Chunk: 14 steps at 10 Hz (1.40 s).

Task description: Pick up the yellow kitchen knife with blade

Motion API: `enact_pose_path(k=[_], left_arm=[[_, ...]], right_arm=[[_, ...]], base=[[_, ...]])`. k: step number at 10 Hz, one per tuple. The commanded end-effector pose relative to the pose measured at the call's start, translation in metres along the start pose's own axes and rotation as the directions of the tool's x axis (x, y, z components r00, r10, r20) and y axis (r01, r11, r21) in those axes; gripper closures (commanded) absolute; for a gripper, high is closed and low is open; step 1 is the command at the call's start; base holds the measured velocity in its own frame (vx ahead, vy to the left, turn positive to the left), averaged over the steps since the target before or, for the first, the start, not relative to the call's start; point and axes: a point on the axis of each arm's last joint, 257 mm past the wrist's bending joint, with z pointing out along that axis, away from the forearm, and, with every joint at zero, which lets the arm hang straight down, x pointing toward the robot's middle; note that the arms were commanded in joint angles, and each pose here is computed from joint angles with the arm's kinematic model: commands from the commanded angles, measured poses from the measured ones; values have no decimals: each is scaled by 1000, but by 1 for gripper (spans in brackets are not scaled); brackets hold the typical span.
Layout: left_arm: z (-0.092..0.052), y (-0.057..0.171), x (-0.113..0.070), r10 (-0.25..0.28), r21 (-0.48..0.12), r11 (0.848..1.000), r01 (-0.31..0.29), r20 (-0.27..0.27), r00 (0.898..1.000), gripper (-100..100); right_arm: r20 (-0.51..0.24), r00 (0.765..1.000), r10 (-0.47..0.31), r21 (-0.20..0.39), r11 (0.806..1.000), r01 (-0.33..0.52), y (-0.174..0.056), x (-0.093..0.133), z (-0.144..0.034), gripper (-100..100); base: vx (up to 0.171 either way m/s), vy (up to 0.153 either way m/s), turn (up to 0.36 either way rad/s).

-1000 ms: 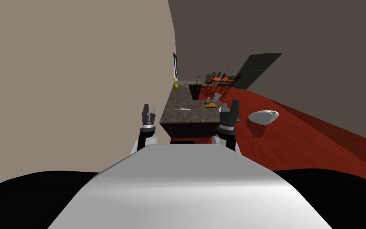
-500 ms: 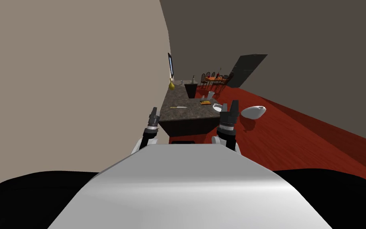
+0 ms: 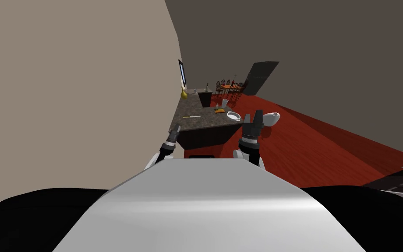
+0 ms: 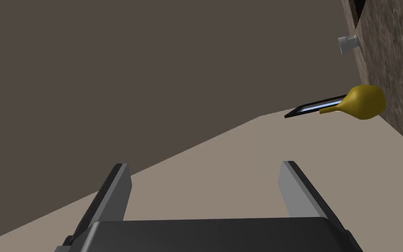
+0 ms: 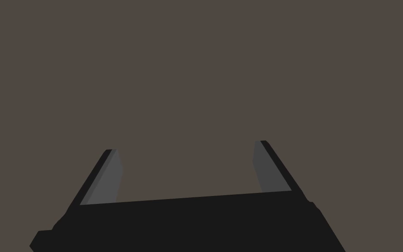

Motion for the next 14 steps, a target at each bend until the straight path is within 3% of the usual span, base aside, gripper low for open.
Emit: enact_pose_path(k=[1,2,3,4,5,6,7,8,9,10,11,12,13,14], left_arm=[[-11,15,20,27,-17,999,-29,-81,996,-100],[-13,19,21,32,-25,999,-35,-91,995,-100],[-27,35,40,55,-44,997,-63,-165,985,-100],[-28,35,40,60,-44,997,-68,-172,983,-100],[-43,48,57,83,-54,994,-99,-248,965,-100],[-46,53,57,87,-63,992,-106,-258,962,-100],[-63,63,73,111,-62,988,-140,-335,935,-100],[-69,72,73,112,-81,986,-149,-347,931,-100],[-87,80,87,135,-71,981,-181,-423,896,-100],[-96,92,86,134,-95,976,-194,-439,889,-100],[-116,99,99,151,-83,971,-224,-510,847,-100],[-127,113,96,150,-109,964,-244,-531,834,-100],[-152,122,106,158,-101,957,-271,-600,784,-100],[-164,134,102,160,-119,948,-294,-622,766,-100]], right_arm=[[0,1000,0,0,1000,0,0,0,0,0],[0,1000,0,0,1000,0,0,0,0,0],[0,1000,0,0,1000,0,0,0,0,0],[0,1000,0,0,1000,0,0,0,0,0],[0,1000,0,0,1000,0,0,0,0,0],[0,1000,0,0,1000,0,0,0,0,0],[0,1000,0,0,1000,0,0,0,0,0],[0,1000,0,0,1000,0,0,0,0,0],[0,1000,0,0,1000,0,0,0,0,0],[0,1000,0,0,1000,0,0,0,0,0],[0,1000,0,0,1000,0,0,0,0,0],[0,1000,0,0,1000,0,0,0,0,0],[0,1000,0,0,1000,0,0,0,0,0],[0,1000,0,0,1000,0,0,0,0,0]], base=[[-100,-63,-240],[-75,-67,-116],[-111,-80,-238],[-82,-79,-118],[-74,-112,-242],[-57,-91,-109],[-58,-113,-255],[-53,-78,-140],[-66,-79,-247],[-52,-67,-144],[-54,-85,-311],[-39,-59,-119],[-31,-62,-198],[-30,-57,-160]])
